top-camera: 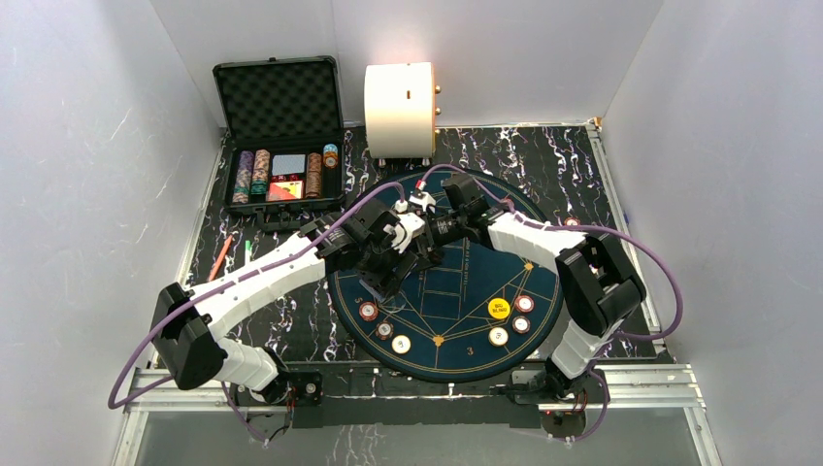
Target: Distribute texas hold em gaming equipment
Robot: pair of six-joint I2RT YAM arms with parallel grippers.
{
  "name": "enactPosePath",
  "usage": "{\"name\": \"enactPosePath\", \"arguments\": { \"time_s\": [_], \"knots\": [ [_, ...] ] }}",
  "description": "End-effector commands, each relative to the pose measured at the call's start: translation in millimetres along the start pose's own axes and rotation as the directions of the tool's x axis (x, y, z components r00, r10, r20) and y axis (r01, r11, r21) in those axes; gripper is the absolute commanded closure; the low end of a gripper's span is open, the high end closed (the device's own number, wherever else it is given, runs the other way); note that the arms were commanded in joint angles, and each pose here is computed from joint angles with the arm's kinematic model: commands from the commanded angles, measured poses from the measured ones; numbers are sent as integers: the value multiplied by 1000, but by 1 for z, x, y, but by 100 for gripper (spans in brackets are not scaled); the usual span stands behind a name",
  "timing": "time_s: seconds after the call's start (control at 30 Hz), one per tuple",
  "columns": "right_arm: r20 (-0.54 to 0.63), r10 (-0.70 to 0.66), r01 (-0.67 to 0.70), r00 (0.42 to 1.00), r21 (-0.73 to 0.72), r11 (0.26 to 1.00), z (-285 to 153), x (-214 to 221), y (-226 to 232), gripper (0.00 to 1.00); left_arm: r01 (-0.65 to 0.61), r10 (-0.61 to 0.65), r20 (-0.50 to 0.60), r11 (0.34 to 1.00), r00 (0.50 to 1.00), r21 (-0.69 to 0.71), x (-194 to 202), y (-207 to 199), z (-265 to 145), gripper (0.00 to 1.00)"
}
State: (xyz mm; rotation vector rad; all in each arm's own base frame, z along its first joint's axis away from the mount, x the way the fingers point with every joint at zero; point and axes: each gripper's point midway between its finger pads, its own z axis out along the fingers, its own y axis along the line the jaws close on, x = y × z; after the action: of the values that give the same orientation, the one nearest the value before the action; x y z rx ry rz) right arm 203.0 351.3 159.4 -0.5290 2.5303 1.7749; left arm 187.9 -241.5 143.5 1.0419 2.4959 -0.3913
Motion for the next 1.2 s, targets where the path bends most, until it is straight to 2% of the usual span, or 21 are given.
{"name": "enactPosePath", "arguments": {
  "time_s": [0.0,0.2,0.7,0.9,1.17],
  "knots": [
    [28,-57,57,998,13,998,-3,-14,10,15,7,-7,33,1000,999,1,-5,0,-9,100],
    [28,-64,63,998,31,998,-6,-15,8,25,9,-9,35,1000,999,3,-5,-1,-10,100],
    [52,-87,86,995,34,996,-16,-22,16,31,11,-11,33,1000,999,6,-3,-1,-10,100],
    [53,-96,94,994,32,995,-19,-22,19,30,12,-12,32,1000,999,9,-4,-2,-9,100],
    [84,-114,114,990,14,993,-37,-25,31,17,16,-16,22,1000,1000,9,-1,-1,-8,100]
  ]
}}
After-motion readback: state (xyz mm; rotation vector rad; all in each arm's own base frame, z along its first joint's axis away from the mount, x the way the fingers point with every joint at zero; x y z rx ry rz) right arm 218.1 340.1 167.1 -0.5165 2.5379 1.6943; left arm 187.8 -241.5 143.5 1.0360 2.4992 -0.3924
